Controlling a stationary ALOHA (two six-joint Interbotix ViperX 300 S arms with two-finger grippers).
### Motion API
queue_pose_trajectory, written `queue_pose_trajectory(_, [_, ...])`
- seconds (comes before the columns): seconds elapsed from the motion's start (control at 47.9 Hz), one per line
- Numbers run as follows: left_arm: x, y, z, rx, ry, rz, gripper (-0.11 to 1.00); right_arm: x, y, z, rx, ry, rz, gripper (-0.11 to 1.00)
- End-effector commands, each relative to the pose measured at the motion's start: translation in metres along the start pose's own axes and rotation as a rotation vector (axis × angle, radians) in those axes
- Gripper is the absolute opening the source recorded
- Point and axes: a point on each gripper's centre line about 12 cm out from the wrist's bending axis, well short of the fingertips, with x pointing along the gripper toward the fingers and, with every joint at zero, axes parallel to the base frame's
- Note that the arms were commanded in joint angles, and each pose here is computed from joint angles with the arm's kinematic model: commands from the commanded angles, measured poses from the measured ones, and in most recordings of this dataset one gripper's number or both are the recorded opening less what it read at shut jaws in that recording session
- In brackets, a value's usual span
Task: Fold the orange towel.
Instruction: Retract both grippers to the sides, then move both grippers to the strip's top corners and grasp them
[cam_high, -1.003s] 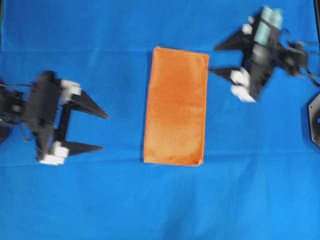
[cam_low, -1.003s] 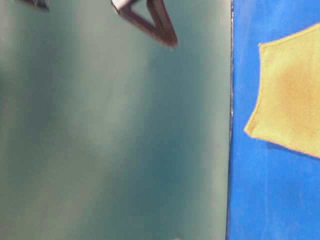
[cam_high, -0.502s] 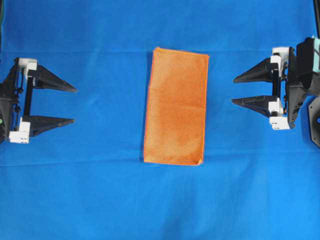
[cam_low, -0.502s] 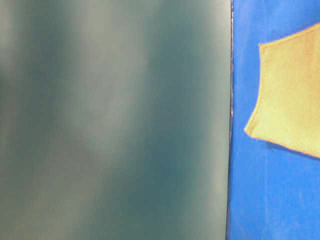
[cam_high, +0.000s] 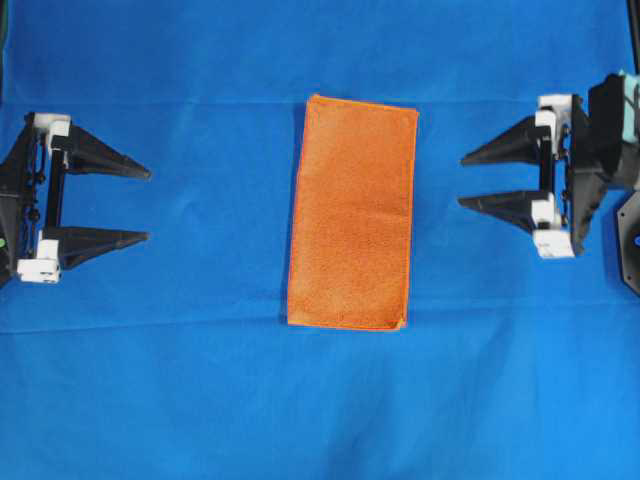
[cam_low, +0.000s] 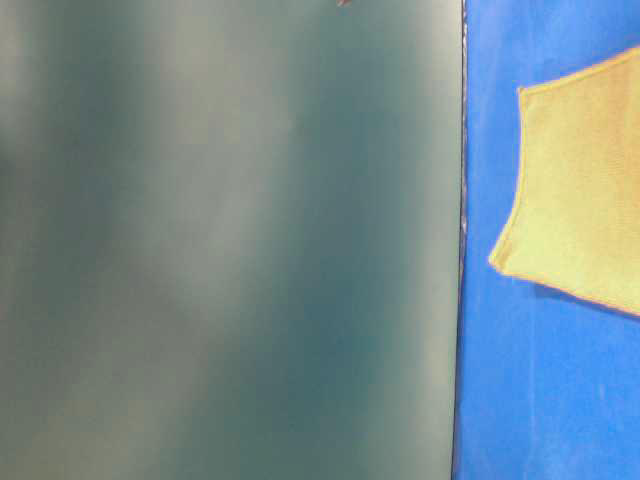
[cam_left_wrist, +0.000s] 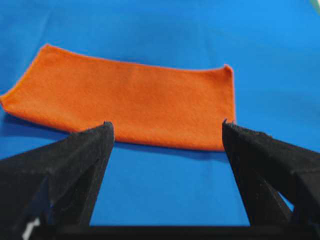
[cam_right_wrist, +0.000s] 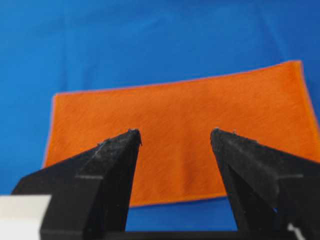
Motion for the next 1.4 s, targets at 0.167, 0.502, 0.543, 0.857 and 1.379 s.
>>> queue_pose_trajectory(0.167, [0.032,0.021,0.012,-0.013,-0.003,0.087,0.83,0.032,-0.041,0.010,0.047,0.068,-0.146,0.62])
queue_pose_trajectory(0.502, [0.112,0.066,-0.003,-0.035,0.154,0.206,0.83,0.083,-0.092,-0.007,0.049,0.239,-0.264,0.62])
queue_pose_trajectory(0.543, [0.121,0.073,-0.007,-0.032,0.174,0.219,0.83,0.087,-0.096,-0.011,0.054,0.254,-0.272,0.62])
queue_pose_trajectory(0.857, [0.176,0.120,-0.040,-0.024,0.256,0.297,0.83,0.113,-0.120,-0.048,0.092,0.349,-0.286,0.62])
queue_pose_trajectory(1.379, [0.205,0.164,-0.077,-0.055,0.269,0.375,0.79,0.127,-0.137,-0.074,0.127,0.389,-0.294,0.59])
